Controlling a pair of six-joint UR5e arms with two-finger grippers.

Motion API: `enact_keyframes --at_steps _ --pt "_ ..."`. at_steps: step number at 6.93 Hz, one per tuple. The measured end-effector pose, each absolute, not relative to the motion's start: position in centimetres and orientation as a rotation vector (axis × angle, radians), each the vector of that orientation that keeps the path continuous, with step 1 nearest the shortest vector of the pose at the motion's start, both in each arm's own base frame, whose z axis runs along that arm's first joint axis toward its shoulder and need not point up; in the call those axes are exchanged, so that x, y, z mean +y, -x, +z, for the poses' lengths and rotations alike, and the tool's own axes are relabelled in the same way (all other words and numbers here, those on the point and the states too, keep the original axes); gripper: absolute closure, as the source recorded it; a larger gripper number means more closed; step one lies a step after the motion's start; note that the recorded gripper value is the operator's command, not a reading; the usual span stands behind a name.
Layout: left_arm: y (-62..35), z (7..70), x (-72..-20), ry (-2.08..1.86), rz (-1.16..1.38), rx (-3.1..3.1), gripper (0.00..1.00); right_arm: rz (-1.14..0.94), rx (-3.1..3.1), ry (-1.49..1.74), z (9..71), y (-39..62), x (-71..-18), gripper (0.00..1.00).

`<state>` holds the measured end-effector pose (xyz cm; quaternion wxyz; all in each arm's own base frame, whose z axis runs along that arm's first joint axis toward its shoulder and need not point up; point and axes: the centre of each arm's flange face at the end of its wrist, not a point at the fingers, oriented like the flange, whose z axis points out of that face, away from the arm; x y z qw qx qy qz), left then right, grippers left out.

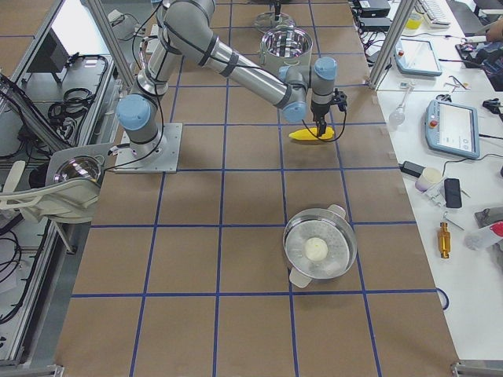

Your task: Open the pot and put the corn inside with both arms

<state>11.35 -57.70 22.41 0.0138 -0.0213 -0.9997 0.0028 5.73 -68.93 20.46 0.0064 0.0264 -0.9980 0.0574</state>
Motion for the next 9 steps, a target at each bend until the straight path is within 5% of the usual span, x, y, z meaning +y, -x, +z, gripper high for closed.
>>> enact_keyframes --at_steps 3,5,9 --pt "-11.5 22.5 -58.0 0.072 0.049 -3.128 0.23 0.159 -3.150 -0.062 19.4 -4.6 -68.5 0.59" --pt "-11.6 22.6 -58.2 0.070 0.071 -3.136 0.15 0.152 -3.181 -0.065 18.9 -4.9 -68.2 0.95" --pt "-9.2 30.9 -57.5 0.090 0.081 -3.149 0.11 0.248 -3.173 -0.090 24.0 -7.0 -68.2 0.95"
